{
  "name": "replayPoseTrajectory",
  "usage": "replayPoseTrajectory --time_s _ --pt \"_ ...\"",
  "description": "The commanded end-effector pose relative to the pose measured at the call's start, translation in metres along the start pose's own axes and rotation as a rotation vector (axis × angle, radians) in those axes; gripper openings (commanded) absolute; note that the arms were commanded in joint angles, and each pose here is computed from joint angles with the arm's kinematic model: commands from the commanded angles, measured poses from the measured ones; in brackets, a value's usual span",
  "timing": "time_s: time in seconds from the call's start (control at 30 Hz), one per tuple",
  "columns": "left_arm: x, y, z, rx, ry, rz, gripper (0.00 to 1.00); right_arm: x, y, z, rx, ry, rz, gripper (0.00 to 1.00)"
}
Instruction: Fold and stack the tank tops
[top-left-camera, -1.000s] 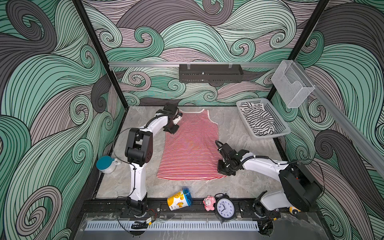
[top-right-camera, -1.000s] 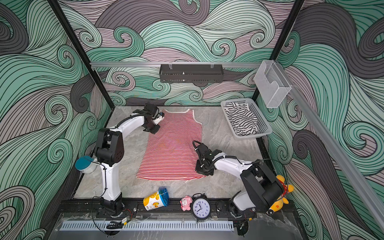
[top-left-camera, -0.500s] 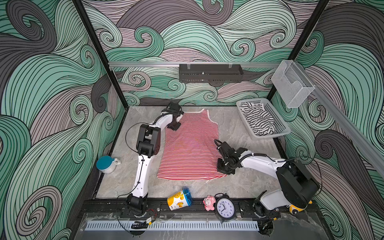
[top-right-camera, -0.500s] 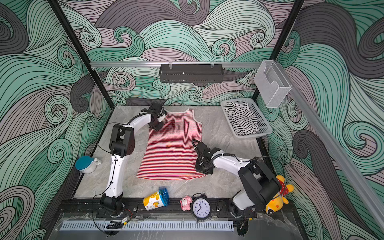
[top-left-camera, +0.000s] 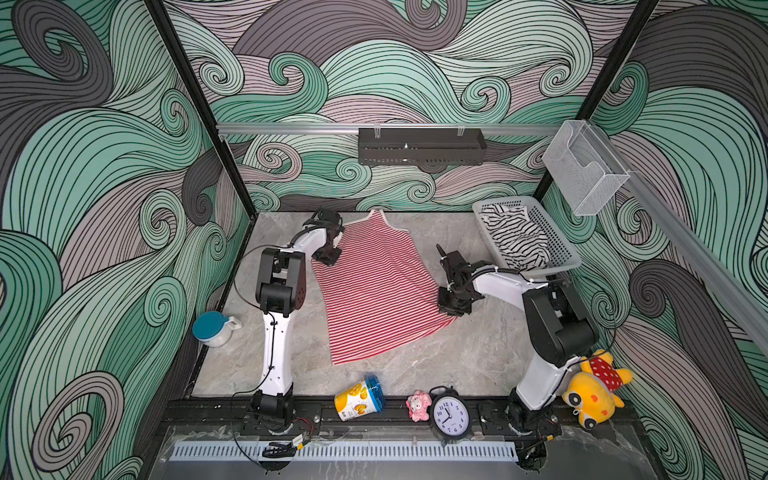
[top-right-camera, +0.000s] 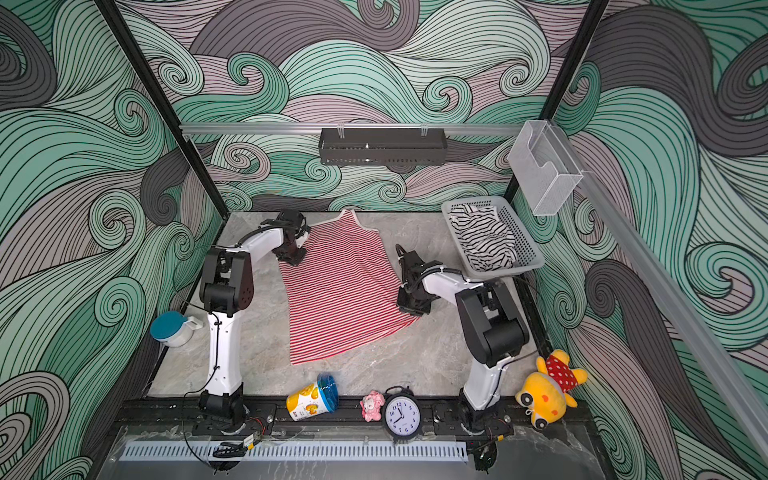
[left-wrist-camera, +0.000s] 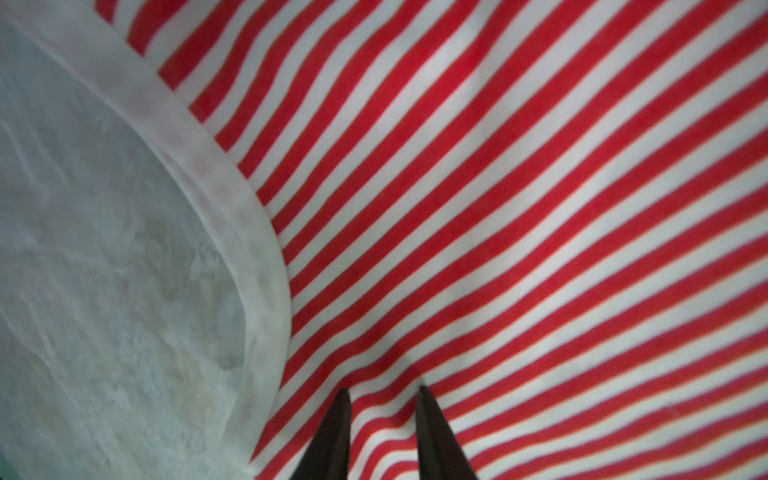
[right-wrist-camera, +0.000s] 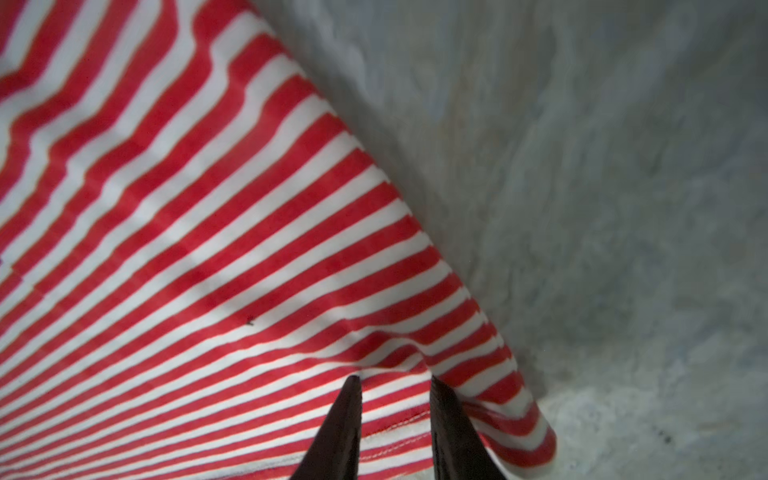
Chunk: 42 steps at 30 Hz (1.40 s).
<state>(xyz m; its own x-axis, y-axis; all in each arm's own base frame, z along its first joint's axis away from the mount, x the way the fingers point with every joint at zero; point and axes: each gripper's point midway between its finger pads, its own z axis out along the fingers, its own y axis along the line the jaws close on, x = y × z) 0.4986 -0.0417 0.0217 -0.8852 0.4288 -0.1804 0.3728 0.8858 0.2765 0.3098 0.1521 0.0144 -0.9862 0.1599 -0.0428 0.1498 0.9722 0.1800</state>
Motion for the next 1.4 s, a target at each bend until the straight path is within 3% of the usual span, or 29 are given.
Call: replayPoseTrajectory --time_s 0.0,0.33,0.53,0.73,1.07,1.37 --pt "0.049 -0.005 0.002 0.012 0.128 -0.022 0.28 -0.027 -0.004 0.002 0.031 0.018 -0.054 0.31" --pt "0.118 -0.036 -0.032 0.119 0.188 -0.062 0.27 -0.133 0.010 0.015 0.050 -0.004 -0.040 0.32" --pt "0.115 -0.039 -0.071 0.164 0.116 -0.087 0.28 -0.160 0.037 -0.030 -0.032 -0.127 -0.082 0.33" --pt "0.070 -0.016 -0.088 0.104 -0.031 -0.113 0.29 -0.117 0.060 -0.064 -0.091 -0.179 -0.097 0.35" --pt "-0.005 0.006 -0.038 0.046 -0.054 -0.128 0.28 -0.022 0.108 -0.027 -0.155 -0.131 -0.142 0.35" --pt "-0.002 0.008 -0.008 0.005 0.006 -0.102 0.27 0.014 0.088 0.016 -0.121 -0.036 -0.100 0.35"
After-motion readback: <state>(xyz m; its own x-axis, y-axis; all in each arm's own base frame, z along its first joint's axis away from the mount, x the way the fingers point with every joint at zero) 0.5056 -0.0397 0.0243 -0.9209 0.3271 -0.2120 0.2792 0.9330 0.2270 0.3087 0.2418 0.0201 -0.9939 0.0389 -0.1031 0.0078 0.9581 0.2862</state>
